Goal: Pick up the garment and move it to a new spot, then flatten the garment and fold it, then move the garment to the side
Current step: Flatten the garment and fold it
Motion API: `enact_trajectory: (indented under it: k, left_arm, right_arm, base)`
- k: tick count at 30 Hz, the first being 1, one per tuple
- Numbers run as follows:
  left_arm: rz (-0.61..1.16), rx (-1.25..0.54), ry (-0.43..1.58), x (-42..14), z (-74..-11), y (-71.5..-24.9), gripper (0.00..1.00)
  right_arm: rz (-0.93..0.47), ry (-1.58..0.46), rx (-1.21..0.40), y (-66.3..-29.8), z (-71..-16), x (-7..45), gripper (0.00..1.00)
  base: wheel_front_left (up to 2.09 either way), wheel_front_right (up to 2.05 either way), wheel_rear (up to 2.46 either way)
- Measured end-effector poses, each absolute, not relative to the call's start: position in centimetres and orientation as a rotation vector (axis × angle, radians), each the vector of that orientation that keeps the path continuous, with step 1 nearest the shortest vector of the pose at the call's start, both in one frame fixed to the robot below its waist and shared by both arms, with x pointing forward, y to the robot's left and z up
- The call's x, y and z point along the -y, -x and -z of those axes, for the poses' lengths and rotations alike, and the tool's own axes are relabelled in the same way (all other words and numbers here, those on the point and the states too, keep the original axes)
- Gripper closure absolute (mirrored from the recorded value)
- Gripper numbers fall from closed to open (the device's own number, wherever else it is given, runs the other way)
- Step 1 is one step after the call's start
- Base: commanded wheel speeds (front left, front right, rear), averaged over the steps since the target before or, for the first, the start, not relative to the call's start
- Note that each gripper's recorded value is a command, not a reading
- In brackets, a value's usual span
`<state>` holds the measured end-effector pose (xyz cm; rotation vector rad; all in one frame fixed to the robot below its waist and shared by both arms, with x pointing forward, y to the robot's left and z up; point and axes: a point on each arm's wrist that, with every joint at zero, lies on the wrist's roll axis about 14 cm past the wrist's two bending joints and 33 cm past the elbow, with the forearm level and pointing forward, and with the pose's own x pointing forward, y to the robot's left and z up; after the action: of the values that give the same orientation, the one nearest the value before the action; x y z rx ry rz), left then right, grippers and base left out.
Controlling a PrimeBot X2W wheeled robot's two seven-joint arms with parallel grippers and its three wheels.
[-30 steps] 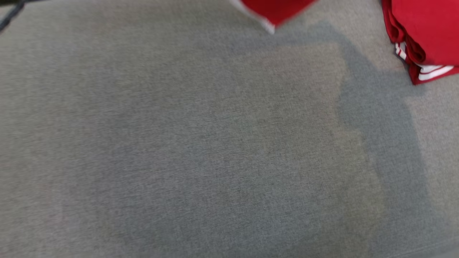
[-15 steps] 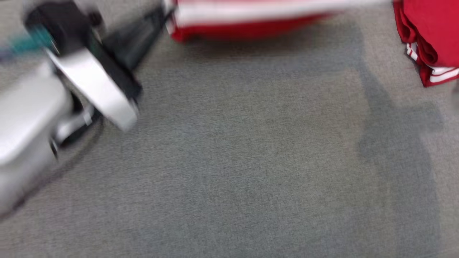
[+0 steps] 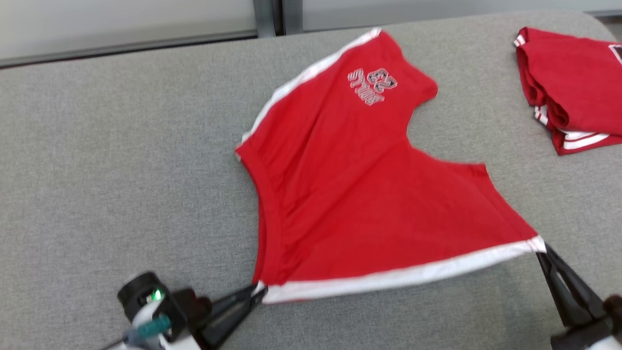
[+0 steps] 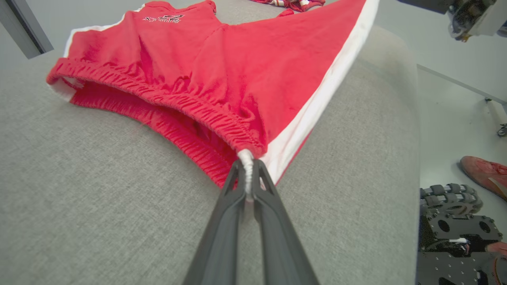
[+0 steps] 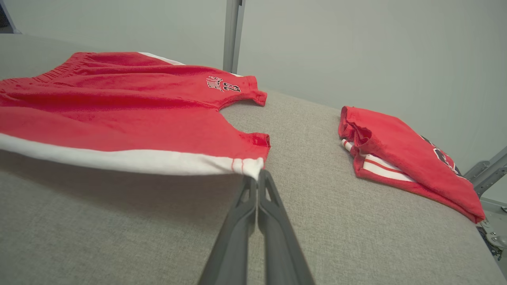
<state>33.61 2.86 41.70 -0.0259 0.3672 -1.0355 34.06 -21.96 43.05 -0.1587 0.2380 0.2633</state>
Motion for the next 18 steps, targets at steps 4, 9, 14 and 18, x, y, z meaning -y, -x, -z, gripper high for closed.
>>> enact_trajectory:
  k: [4,9,14,18]
  left_arm:
    - [1.015,-0.37,0.005,-3.5,-41.6,-31.4,1.0]
    - [0.984,-0.323,0.043,-3.5,-43.4,-31.0,1.0]
    - [0.953,-0.251,0.094,-3.2,-45.7,-32.3,1.0]
    - [0.914,-0.19,0.156,-3.3,-47.9,-34.4,1.0]
  right_arm:
    - [-0.26,0.136,-0.219,-32.1,-44.2,21.8,1.0]
    - [-0.262,0.146,-0.173,-31.5,-46.2,22.1,1.0]
    - [-0.28,0.203,-0.16,-32.7,-46.9,22.8,1.0]
    - [-0.294,0.246,-0.144,-36.2,-48.0,23.0,1.0]
  base:
    - [0.0,0.0,0.0]
    - [0.0,0.0,0.0]
    - [0.0,0.0,0.0]
    - [0.0,0.0,0.0]
